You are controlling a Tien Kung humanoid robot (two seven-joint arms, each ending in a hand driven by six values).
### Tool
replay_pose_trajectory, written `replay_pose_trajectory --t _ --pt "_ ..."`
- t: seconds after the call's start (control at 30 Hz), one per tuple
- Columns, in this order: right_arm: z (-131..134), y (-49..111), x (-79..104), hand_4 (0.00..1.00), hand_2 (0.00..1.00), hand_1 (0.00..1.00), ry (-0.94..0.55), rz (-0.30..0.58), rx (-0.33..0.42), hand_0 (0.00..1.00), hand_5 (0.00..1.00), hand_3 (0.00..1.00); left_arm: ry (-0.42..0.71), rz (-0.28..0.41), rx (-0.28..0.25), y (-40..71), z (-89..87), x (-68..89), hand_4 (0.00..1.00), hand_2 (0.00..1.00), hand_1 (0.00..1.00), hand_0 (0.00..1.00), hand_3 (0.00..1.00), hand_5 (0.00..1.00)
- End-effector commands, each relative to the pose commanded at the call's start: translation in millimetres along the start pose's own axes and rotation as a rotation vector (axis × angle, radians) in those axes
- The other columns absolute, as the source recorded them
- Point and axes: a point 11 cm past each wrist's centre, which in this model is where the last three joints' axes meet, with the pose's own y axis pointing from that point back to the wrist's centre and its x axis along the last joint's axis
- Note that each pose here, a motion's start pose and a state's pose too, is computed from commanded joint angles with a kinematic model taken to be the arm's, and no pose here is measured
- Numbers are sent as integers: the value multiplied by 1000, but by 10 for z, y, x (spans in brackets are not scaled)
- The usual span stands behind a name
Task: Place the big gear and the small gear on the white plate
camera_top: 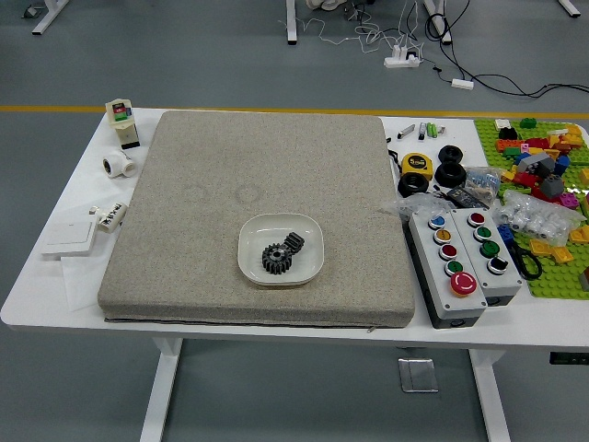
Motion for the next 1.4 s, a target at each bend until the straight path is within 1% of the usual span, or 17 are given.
replay_pose_trajectory --t 0.23,0.47,0.77,1.4 --pt "86 2 -26 799 773 697 6 -5 -14 654 708 620 -7 16 11 61 -32 73 986 931 895 724 846 875" --pt "147 3 -42 799 773 696 16 -8 -24 654 708 620 -12 19 21 98 -61 99 987 931 895 724 845 875" --pt "101 1 -19 797 773 697 12 -5 -16 653 708 618 -12 19 11 74 -27 95 987 929 895 725 844 875" --pt "84 1 -13 798 774 697 15 -5 -14 654 706 618 -9 23 6 66 -18 103 987 928 895 725 843 874"
